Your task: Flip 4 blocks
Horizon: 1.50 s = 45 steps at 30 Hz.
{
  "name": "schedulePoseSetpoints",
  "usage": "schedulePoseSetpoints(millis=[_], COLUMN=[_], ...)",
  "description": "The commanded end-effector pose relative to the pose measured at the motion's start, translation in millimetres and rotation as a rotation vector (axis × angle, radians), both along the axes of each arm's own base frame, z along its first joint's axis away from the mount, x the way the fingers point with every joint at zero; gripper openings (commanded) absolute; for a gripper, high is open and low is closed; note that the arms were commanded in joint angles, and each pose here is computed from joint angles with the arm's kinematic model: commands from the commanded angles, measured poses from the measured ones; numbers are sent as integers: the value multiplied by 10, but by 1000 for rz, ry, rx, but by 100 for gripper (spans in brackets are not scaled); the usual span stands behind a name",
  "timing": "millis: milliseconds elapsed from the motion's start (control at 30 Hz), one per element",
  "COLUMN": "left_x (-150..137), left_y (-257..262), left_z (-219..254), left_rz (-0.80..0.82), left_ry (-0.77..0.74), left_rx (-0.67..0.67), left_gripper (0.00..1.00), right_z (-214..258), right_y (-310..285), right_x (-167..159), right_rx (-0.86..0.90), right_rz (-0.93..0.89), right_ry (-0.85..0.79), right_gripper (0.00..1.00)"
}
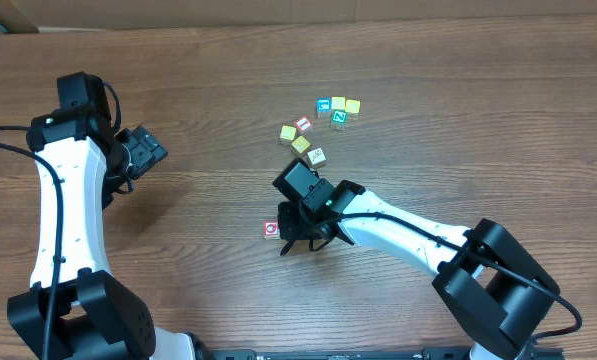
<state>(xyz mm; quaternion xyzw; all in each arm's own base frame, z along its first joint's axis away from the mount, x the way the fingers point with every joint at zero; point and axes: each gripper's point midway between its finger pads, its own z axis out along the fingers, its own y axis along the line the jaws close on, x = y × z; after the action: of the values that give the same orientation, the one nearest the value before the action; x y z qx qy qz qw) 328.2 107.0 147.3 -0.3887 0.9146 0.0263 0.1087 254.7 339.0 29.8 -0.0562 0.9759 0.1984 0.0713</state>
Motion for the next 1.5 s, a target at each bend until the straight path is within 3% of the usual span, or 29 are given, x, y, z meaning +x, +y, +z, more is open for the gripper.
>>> schedulePoseSetpoints(millis=[0,233,300,367,433,500,1467], left_x=[13,13,13,13,13,13,13], left_y=[0,0,0,0,0,0,0], left_z=[12,12,12,12,12,12,12], left_rz=[-16,-16,-16,-16,-16,-16,-16], left_ry=[-2,-2,-2,-2,-2,-2,-2], left_rx=[2,2,2,2,2,2,2], left_gripper=[100,100,100,100,100,100,100], right_z=[-21,74,106,125,133,121,-39], right_y=[-1,-89,-113,-123,-85,-45,9], right_x=[16,430,548,618,679,717,299], right_rx=[2,1,11,24,43,55,48], right_rz=[-7,-75,-65,-79,-84,-75,28], right_ry=[9,-115,-152,-165,-184,-201,-51], right_gripper=[27,38,37,26,8,4,4])
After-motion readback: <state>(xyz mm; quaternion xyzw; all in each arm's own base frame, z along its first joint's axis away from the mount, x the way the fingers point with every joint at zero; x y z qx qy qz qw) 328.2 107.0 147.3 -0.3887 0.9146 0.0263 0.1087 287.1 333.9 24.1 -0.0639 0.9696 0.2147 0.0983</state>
